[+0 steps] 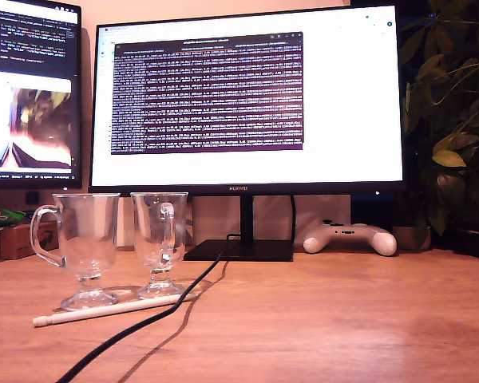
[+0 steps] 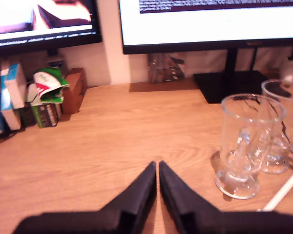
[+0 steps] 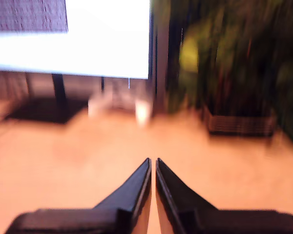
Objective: Pick the small glass cups in front of you with each of your hands, and place them behind the white pen
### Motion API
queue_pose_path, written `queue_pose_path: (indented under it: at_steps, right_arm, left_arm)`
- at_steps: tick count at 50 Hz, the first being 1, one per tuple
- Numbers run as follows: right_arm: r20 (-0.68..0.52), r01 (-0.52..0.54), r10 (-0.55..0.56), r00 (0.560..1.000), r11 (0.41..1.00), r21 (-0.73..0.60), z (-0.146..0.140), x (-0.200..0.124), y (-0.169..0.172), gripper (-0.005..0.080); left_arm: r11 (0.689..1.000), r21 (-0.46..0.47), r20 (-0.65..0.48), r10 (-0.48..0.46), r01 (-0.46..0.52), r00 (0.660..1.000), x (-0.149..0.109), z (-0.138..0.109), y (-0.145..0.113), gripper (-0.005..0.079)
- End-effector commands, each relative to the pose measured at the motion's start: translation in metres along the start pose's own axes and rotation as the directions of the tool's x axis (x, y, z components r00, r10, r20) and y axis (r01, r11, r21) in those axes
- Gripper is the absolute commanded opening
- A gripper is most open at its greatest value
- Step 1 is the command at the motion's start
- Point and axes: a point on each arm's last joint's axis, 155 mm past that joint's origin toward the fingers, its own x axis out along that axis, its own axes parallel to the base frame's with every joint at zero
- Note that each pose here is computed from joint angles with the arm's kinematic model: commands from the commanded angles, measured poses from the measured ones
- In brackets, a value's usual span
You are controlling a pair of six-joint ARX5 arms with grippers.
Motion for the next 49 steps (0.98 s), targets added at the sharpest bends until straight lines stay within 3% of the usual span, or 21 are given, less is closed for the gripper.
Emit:
queue_pose_path:
  at_steps: [1, 13, 49]
  right_arm:
    - [-0.004, 0.021, -0.021, 1.000, 1.000, 0.012, -0.0052, 0.0013, -0.0034, -0.0013]
    - [-0.029, 0.030, -0.028, 0.999, 0.997, 0.067, -0.0104, 0.0023, -0.0045, -0.0013]
    - [-0.026, 0.034, -0.032, 0.999, 0.997, 0.065, -0.0097, 0.0023, -0.0053, -0.0013]
  left_arm:
    - [0.999, -0.035, -0.045, -0.001, -0.001, 0.999, 0.0025, -0.0190, 0.0006, -0.0018]
    - [0.998, -0.061, -0.044, -0.001, -0.001, 0.999, 0.0025, -0.0188, 0.0005, -0.0018]
    - [0.998, -0.062, -0.044, -0.001, -0.001, 0.999, 0.0025, -0.0187, 0.0005, -0.0018]
